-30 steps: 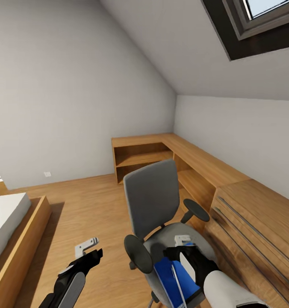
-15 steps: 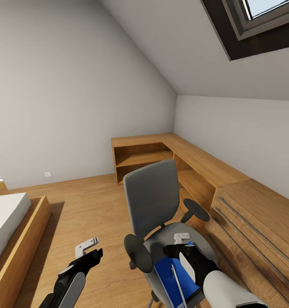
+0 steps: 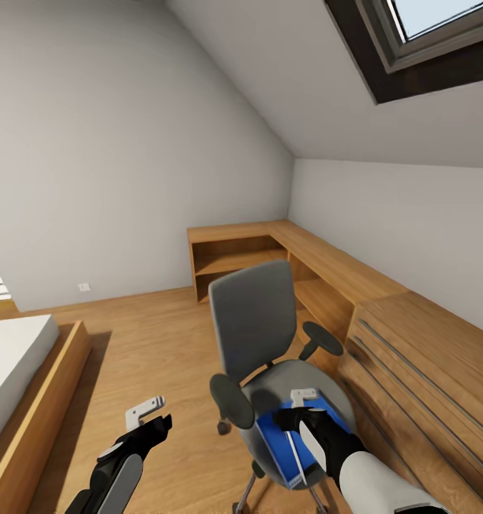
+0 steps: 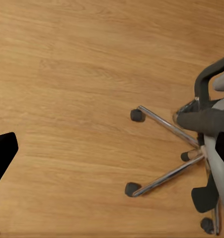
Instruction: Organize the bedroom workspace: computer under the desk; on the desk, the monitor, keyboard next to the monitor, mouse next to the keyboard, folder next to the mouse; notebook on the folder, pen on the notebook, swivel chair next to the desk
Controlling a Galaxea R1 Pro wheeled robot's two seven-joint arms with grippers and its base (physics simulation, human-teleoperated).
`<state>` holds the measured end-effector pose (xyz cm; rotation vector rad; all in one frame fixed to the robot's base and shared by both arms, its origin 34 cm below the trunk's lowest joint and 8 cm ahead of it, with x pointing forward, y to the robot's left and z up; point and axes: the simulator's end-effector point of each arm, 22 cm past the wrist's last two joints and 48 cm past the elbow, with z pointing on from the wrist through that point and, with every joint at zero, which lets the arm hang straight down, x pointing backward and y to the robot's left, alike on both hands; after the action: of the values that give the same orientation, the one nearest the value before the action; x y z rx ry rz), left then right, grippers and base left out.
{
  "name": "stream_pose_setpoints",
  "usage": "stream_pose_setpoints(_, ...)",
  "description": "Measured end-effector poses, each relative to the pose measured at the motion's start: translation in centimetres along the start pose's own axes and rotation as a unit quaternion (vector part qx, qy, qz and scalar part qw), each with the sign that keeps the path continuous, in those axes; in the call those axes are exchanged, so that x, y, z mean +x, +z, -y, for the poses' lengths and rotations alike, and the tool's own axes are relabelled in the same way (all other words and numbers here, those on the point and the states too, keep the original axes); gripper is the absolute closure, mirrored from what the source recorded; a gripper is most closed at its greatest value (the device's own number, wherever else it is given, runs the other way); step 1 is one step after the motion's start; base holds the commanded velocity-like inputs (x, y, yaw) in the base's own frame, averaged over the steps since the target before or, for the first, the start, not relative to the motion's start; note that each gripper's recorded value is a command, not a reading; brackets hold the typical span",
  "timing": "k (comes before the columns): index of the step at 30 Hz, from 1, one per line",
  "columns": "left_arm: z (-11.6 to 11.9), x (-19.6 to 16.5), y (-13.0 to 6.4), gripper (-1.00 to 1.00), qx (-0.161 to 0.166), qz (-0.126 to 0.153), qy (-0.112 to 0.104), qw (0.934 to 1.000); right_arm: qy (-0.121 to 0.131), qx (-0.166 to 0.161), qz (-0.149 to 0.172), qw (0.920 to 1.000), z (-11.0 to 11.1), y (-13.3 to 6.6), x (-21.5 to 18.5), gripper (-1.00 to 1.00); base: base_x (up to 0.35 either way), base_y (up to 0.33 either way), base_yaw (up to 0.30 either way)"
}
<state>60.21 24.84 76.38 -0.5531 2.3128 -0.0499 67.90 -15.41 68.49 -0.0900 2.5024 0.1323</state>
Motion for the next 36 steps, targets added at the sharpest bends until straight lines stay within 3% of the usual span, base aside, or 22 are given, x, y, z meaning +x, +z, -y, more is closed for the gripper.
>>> stream_pose_setpoints(10, 0.02, 0.0, 0.0, -1.0, 0.0, 0.0, 0.0, 1.0, 0.0, 0.002, -0.001, 1.0, 0.14, 0.0, 0.01, -1.0, -0.186, 0.0, 0.0)
stream_pose_setpoints(36, -0.12, 0.31, 0.19, -1.0, -0.002, -0.004, 0.001, 1.0, 0.002, 0.004, -0.005, 1.0, 0.44, 0.22, 0.36, -1.0, -0.008, 0.0, 0.0)
